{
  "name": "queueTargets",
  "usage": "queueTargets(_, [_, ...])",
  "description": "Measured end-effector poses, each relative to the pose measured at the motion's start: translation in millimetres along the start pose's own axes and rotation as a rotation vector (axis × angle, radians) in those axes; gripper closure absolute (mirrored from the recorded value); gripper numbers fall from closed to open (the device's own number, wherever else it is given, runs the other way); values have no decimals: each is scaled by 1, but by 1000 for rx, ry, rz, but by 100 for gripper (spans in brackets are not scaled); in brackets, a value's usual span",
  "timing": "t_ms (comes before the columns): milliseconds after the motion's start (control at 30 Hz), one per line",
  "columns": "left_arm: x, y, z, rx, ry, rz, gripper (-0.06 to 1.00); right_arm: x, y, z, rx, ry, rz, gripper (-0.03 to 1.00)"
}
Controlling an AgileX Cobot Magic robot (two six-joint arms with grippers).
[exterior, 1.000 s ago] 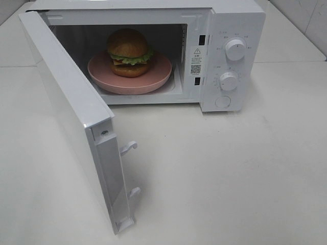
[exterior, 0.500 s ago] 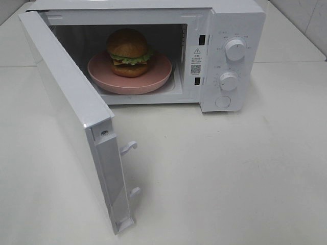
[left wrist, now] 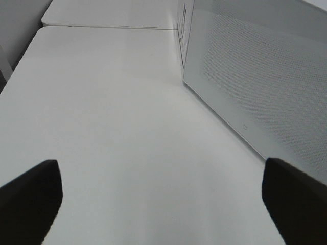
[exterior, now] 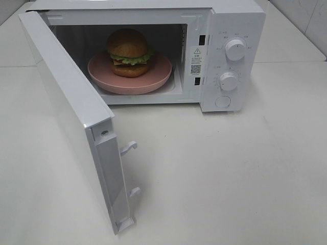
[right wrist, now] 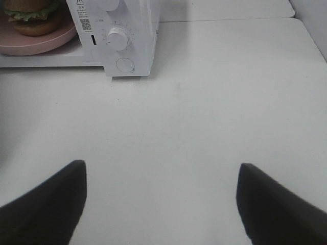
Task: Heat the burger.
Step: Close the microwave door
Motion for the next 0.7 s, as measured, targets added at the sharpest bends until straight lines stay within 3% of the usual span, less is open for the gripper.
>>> queueTargets(700, [0,0,0,0,0,0,-4,0,0,0,-2,-1,4,32])
Point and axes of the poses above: a point on each arm's last joint axis where the gripper is mounted, x pointing back along that axis away from the gripper, y along the wrist's bending axis when the last joint is at zero, z = x × y, the point moved 4 cm from there along -x, pointing out along that axis toward the gripper, and after that the axes turned 5 degrees about -x, right-handed, at the moved point
